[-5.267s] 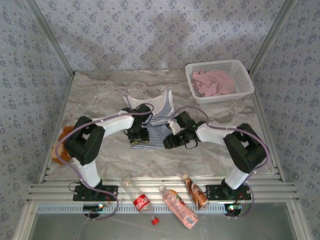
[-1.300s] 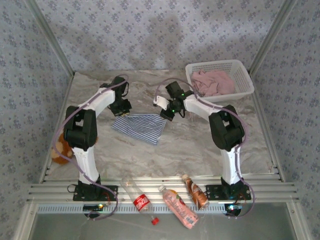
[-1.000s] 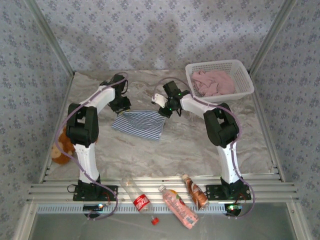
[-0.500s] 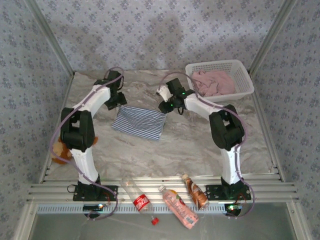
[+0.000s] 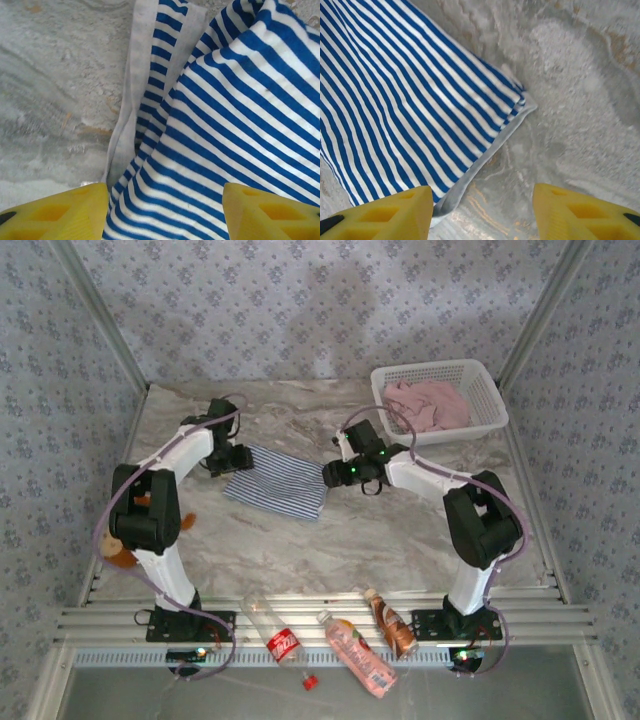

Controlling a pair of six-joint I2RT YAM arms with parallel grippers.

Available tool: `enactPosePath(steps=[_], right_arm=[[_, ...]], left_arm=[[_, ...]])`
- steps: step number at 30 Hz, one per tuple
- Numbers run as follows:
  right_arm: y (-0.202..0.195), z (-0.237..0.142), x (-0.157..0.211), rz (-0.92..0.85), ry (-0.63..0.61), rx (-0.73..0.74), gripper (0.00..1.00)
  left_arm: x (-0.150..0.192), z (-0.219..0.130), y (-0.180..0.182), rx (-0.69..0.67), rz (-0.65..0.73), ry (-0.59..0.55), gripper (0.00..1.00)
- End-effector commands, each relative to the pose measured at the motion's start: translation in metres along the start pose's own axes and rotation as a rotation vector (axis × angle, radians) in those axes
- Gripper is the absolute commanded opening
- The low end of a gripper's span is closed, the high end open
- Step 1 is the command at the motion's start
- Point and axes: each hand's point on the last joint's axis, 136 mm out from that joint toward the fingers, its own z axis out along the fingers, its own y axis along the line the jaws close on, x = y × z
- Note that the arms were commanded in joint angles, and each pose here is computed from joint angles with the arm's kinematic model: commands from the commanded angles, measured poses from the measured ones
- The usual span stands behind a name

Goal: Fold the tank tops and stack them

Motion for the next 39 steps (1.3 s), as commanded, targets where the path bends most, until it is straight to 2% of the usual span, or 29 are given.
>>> enactPosePath(steps=[1,3,6,10,15,19,22,24,25,31,39], right_arm=[[0.006,0.0,0.002,0.079,-0.013,-0.022,0.58],[0.004,0.003,0.007,0.082,0.0,-0.018,0.58],[0.003,0.005,0.013,0.091,0.013,-0.015,0.58],[0.001,0.01,0.023,0.116,0.034,-0.022,0.58],[-0.002,0.023,0.028,0.144,0.055,-0.027,0.58],[0.0,0.033,0.023,0.145,0.058,-0.041,0.58],[0.002,0.04,0.023,0.15,0.068,-0.054,0.58],[0.001,0.043,0.025,0.152,0.074,-0.049,0.58],[0.005,0.04,0.012,0.141,0.051,-0.058,0.58],[-0.004,0.024,-0.001,0.133,0.018,-0.037,0.58],[-0.02,-0.013,-0.025,0.141,-0.067,-0.008,0.59]], left_arm=[[-0.003,0.015,0.001,0.098,0.065,0.042,0.62],[-0.002,0.023,-0.005,0.161,0.079,0.082,0.62],[-0.002,0.036,-0.01,0.182,0.107,0.145,0.62],[-0.01,0.044,-0.012,0.212,0.094,0.161,0.61],[-0.01,0.043,-0.031,0.304,0.067,0.178,0.56],[0.0,0.05,-0.034,0.298,0.075,0.223,0.51],[0.007,0.055,-0.034,0.285,0.081,0.248,0.43],[0.008,0.054,-0.034,0.278,0.083,0.251,0.33],[0.007,0.053,-0.034,0.272,0.079,0.247,0.28],[-0.013,0.044,-0.028,0.255,0.032,0.201,0.03],[-0.058,0.051,-0.004,0.247,-0.109,0.103,0.0]])
